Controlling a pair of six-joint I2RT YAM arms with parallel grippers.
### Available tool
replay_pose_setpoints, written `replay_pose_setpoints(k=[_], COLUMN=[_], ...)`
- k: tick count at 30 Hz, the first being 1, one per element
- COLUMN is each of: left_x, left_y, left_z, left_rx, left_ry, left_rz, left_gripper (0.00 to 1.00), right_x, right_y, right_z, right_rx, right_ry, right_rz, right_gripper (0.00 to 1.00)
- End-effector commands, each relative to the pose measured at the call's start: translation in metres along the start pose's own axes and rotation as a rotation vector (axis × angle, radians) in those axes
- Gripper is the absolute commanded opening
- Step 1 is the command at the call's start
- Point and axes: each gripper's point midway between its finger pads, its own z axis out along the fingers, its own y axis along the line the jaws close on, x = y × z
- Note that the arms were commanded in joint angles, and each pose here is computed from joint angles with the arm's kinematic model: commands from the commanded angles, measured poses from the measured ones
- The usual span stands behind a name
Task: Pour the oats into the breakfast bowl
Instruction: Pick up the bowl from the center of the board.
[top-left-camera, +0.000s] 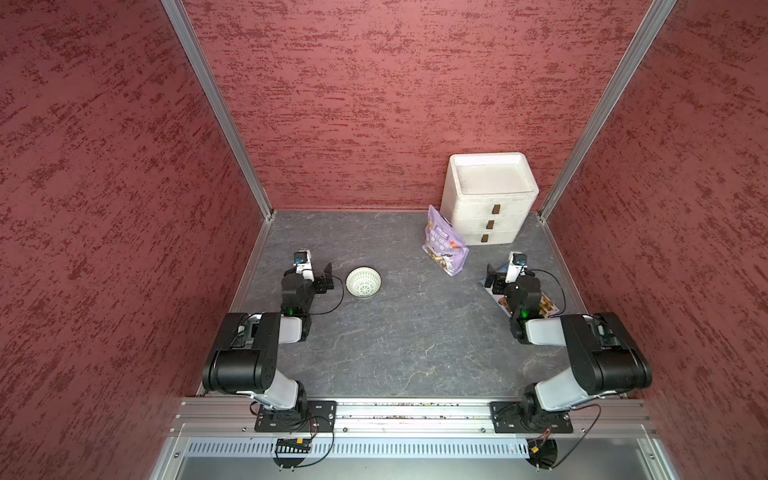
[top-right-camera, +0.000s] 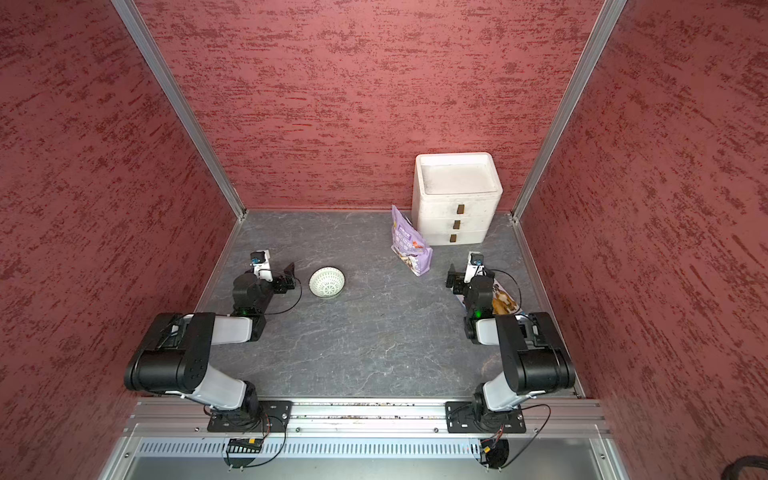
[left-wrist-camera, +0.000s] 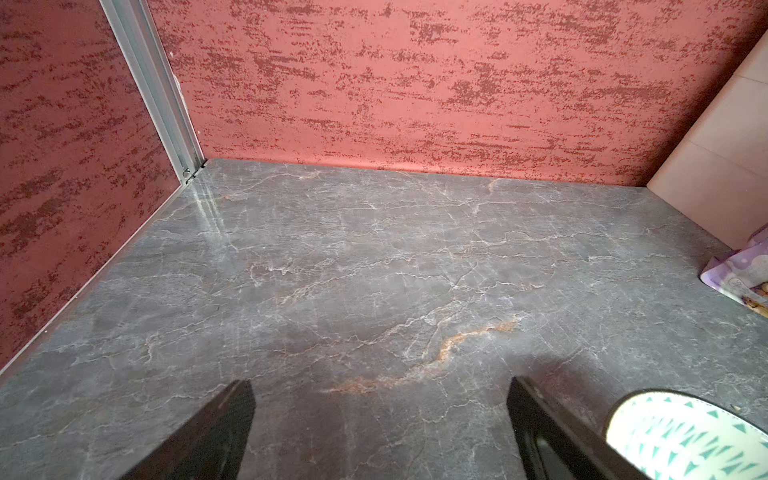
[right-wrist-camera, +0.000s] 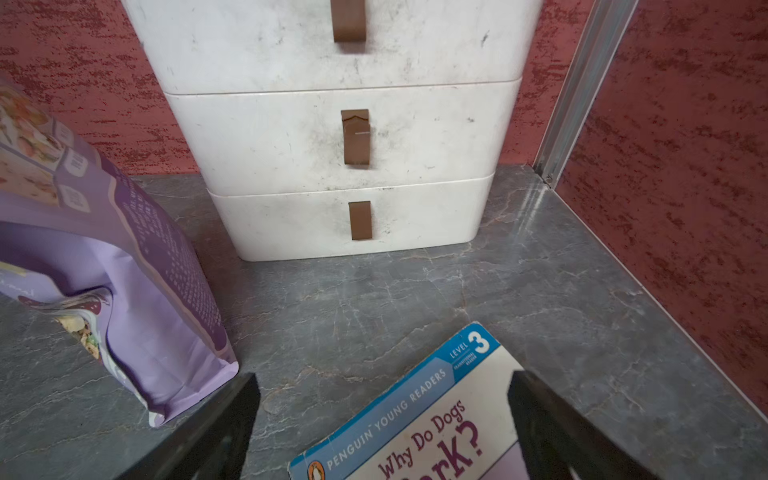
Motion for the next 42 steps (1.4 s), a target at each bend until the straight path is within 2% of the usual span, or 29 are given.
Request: replay_pose_setpoints(k=[1,15,17,19,21,23,25,27,29,31,33,38,42], left_x=[-0.002,-0.004,-0.013,-0.033,-0.054,-0.075,-0.093,-0.094,-0.089,-0.081,-0.061,-0.029,-0.009], left_y=[0.001,0.005,0.016,0.013,0.016,0.006,-0.009,0.002,0.007,0.012,0.007,-0.041,-0.061], left_z=[0.0,-0.001,-0.004,-0.013,-0.024,-0.037,-0.052,-0.06,-0.062,-0.058,-0.05,-0.043,-0.042], left_rx=[0.005,-0.031,-0.094,-0.096,-0.128,-0.068,0.066,0.04,0.096,0.136,0.102,0.025,-0.01], left_ry=[-0.004,-0.012,-0.014,0.017,0.067,0.081,0.073,0.037,0.032,0.096,0.245,0.485,0.585], left_rz=[0.005,0.005,-0.021,-0.027,-0.147,-0.309,-0.378,-0.503,-0.647,-0.747,-0.786,-0.59,-0.567], left_gripper=[1.0,1.0,1.0,1.0,1.0,1.0,1.0,1.0,1.0,1.0,1.0,0.99,0.93], right_x=[-0.001,-0.002,-0.004,-0.008,-0.011,-0.041,-0.066,-0.072,-0.059,-0.033,-0.023,-0.011,0.0], right_y=[-0.001,-0.006,-0.015,-0.018,-0.014,-0.019,-0.027,-0.028,-0.047,-0.072,-0.064,-0.052,-0.044], right_z=[0.002,0.001,-0.001,-0.004,-0.007,-0.024,-0.036,-0.048,-0.066,-0.095,-0.106,-0.122,-0.131], right_rx=[-0.006,0.022,0.073,0.091,0.075,0.124,0.174,0.192,0.321,0.514,0.459,0.437,0.41], right_ry=[-0.001,-0.003,-0.015,-0.016,-0.034,-0.102,-0.05,0.065,0.151,0.236,0.288,0.416,0.519], right_rz=[-0.009,-0.003,0.017,0.029,0.012,0.021,0.084,0.155,0.285,0.438,0.466,0.537,0.515], right_gripper=[0.99,0.99,0.99,0.99,0.99,0.99,0.99,0.99,0.99,0.99,0.98,0.98,0.99])
